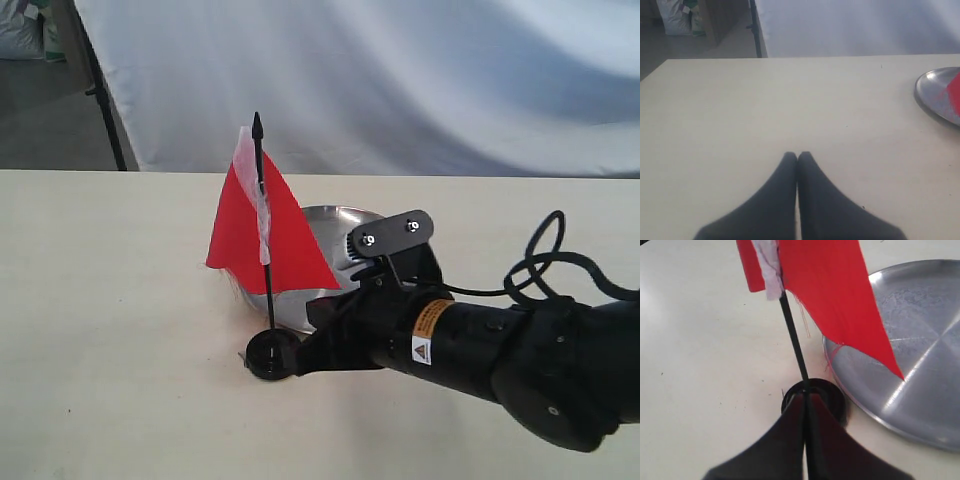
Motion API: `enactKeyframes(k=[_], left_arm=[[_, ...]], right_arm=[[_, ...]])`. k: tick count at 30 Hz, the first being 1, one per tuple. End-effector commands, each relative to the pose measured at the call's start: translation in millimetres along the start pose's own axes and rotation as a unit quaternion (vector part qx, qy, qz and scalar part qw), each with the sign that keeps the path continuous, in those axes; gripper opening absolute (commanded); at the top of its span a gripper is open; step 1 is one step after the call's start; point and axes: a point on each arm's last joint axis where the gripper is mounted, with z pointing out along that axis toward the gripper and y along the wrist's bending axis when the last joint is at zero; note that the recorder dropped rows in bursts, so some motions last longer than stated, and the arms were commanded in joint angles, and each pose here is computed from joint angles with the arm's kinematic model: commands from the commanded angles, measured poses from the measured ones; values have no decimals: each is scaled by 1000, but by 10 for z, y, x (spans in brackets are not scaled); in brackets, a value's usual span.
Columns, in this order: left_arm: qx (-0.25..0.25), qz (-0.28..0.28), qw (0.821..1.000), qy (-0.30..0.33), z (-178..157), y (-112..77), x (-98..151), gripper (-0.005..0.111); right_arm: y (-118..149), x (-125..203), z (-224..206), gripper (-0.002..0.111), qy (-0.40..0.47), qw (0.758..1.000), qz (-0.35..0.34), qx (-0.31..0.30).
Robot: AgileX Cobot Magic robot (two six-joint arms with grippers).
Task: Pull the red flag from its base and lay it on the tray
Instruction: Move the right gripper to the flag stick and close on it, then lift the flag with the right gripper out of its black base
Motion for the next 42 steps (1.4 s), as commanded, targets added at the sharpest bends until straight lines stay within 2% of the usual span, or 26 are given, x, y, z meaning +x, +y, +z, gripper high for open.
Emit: enactKeyframes(k=[1, 6, 9, 12, 14, 16, 17, 18, 22, 26, 31, 32, 34, 35, 37, 42], left_arm=[[-1, -2, 1000, -4, 2, 1, 4, 0], [-1, -2, 1000, -4, 2, 1, 4, 0], [-1, -2, 1000, -4, 2, 1, 4, 0], [-1, -2, 1000, -4, 2, 1, 4, 0], [-1, -2, 1000, -4, 2, 1, 4, 0], [-1, -2, 1000, -4, 2, 1, 4, 0], [-1, -2, 1000, -4, 2, 1, 4, 0], [-1, -2, 1000, -4, 2, 1, 4, 0], [-1, -2, 1000, -4, 2, 1, 4, 0], [-1, -2, 1000, -4, 2, 1, 4, 0], [-1, -2, 1000, -4, 2, 1, 4, 0], [-1, -2, 1000, -4, 2, 1, 4, 0], [-1, -2, 1000, -4, 2, 1, 4, 0], [-1, -2, 1000, -4, 2, 1, 4, 0], [-1, -2, 1000, -4, 2, 1, 4, 0], [-1, -2, 1000, -4, 2, 1, 4, 0]], right_arm=[[10, -32, 153, 0, -6, 1000, -10, -7], [-11, 44, 265, 1, 5, 1000, -8, -7], [-18, 79, 300, 13, 6, 1000, -8, -8], [-24, 94, 321, 41, 3, 1000, -2, -8], [-25, 98, 338, 67, -4, 1000, 0, -10], [-23, 96, 353, 87, -10, 1000, 3, -13], [-22, 91, 365, 92, -12, 1000, 5, -14], [-27, 99, 386, 93, -7, 1000, 6, -12], [-8, 89, 494, 86, -4, 1000, 3, -15], [-11, 28, 725, 72, -11, 1000, 2, -16], [-58, 39, 1020, 67, 41, 999, 2, 8], [-64, 40, 1047, 62, 48, 999, 2, 12], [-75, 53, 1083, 40, 63, 998, 4, 18], [-78, 57, 1087, 24, 66, 998, 4, 19], [-78, 57, 1087, 0, 66, 998, 5, 20], [-67, 11, 1094, 0, 53, 998, 9, 16]])
